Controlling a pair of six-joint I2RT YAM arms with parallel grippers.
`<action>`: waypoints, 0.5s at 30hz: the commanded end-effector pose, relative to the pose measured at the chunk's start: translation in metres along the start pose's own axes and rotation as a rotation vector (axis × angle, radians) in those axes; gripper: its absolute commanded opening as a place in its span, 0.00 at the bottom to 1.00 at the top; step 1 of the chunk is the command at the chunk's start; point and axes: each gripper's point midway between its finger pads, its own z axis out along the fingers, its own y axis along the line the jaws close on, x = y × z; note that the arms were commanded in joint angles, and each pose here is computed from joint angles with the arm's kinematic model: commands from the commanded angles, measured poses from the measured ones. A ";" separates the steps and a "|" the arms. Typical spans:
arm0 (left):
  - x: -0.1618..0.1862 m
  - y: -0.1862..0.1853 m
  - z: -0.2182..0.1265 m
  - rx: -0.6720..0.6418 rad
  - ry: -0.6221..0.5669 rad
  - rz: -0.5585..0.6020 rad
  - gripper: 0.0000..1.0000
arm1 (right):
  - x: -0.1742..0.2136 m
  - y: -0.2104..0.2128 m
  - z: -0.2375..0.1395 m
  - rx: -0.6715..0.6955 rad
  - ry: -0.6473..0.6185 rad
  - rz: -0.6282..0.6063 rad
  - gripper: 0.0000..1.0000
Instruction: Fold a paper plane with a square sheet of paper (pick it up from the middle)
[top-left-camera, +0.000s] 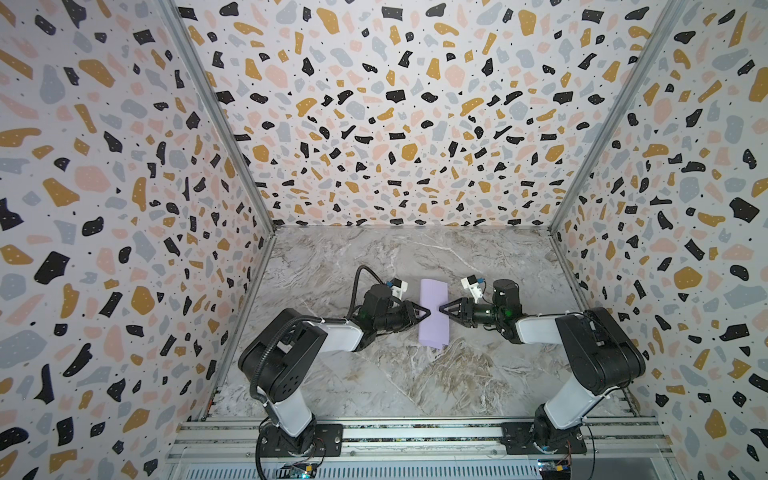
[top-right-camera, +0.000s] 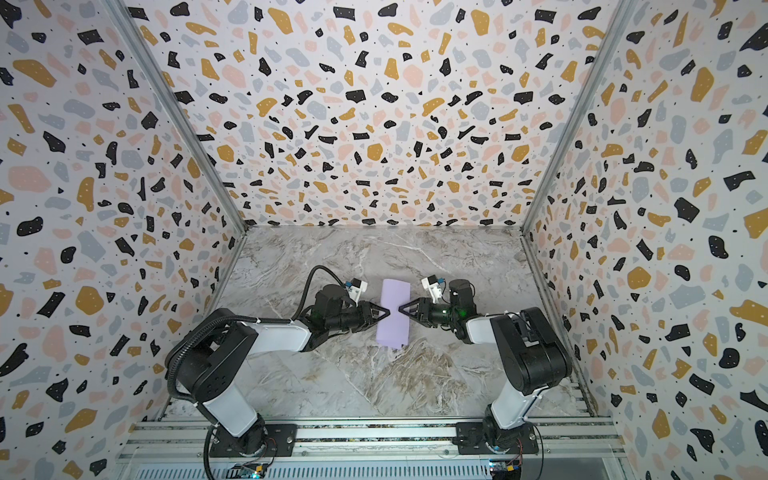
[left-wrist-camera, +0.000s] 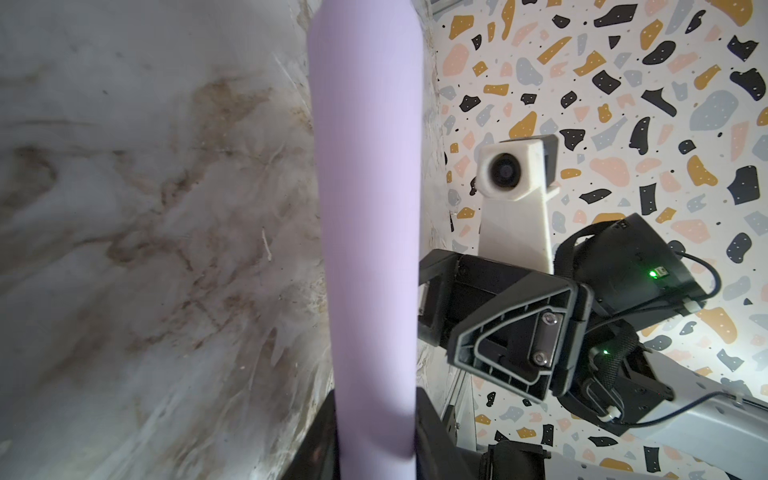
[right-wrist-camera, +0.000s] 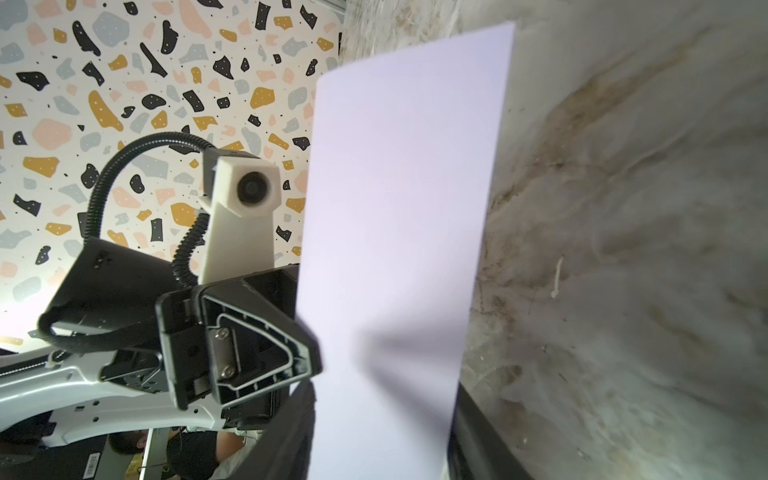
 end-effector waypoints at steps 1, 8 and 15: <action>0.000 0.010 0.001 -0.006 -0.011 -0.005 0.28 | -0.001 0.013 0.000 -0.045 0.006 -0.025 0.42; 0.000 0.019 0.000 -0.036 -0.016 -0.006 0.28 | 0.002 -0.006 0.004 0.030 0.016 0.009 0.29; 0.003 0.030 0.000 -0.075 -0.010 -0.003 0.29 | 0.007 -0.021 0.009 0.093 0.037 0.024 0.17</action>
